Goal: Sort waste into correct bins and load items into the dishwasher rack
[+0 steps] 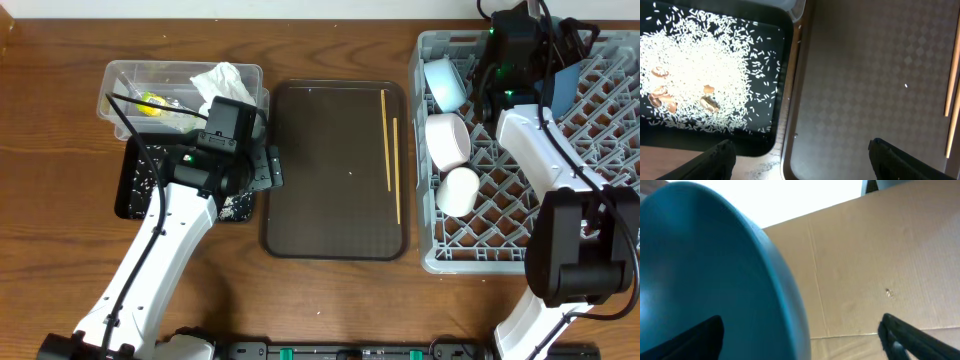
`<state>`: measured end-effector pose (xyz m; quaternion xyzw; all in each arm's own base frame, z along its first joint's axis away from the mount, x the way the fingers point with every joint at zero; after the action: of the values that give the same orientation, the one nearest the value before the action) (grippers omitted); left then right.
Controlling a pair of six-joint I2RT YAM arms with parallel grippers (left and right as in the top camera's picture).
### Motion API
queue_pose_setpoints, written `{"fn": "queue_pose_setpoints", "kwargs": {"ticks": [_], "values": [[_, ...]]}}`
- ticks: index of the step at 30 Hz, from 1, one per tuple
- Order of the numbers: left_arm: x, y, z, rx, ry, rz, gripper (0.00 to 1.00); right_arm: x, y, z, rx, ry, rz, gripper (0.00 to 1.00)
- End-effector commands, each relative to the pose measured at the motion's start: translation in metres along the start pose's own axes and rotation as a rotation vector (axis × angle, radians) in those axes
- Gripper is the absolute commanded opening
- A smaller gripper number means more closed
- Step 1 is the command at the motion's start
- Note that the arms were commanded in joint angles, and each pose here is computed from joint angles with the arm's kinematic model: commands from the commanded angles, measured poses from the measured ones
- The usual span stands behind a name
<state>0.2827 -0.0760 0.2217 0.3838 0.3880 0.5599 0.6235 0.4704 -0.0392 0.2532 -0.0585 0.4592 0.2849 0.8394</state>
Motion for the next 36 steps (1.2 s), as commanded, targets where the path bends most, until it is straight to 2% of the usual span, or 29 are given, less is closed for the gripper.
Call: {"fn": "queue_pose_setpoints", "kwargs": {"ticks": [1, 8, 13, 18, 21, 25, 27, 31, 36], "values": [[0.002, 0.001, 0.001, -0.003, -0.003, 0.010, 0.88, -0.004, 0.020, 0.016, -0.079, -0.107, 0.061, 0.99], [0.002, 0.001, 0.001, -0.003, -0.003, 0.010, 0.88, -0.003, 0.050, 0.038, -0.203, -0.380, 0.285, 0.99], [0.002, 0.001, 0.001, -0.003, -0.003, 0.010, 0.88, -0.005, 0.076, 0.043, -0.212, -0.548, 0.536, 0.99], [0.002, 0.001, 0.001, -0.003, -0.003, 0.010, 0.88, -0.003, 0.130, 0.036, -0.084, -0.696, 0.951, 0.99], [0.002, 0.001, 0.001, -0.003, -0.003, 0.010, 0.87, -0.002, 0.167, 0.023, 0.043, -0.679, 1.211, 0.99], [0.002, 0.001, 0.001, -0.003, -0.003, 0.010, 0.88, 0.016, 0.202, 0.018, 0.167, -0.658, 1.445, 0.99], [0.002, 0.001, 0.001, -0.003, -0.003, 0.010, 0.87, 0.028, 0.217, 0.014, 0.193, -0.613, 1.470, 0.99], [0.002, 0.001, 0.001, -0.003, -0.003, 0.010, 0.88, 0.042, 0.240, 0.004, 0.270, -0.561, 1.407, 0.99], [0.002, 0.001, 0.001, -0.003, -0.003, 0.010, 0.87, 0.060, 0.252, -0.004, 0.378, -0.488, 1.375, 0.97]]}}
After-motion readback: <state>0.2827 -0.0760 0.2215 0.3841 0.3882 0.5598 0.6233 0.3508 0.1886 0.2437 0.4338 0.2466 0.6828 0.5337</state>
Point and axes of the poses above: each gripper's point midway between its finger pads, its own y axis back along the fingers, its own x axis along the line the jaws close on, z = x × y, the point moved 8 cm from there along y, back along the fingers, and after that the axes turned 13 degrees about -y, right-handed, at the moved point
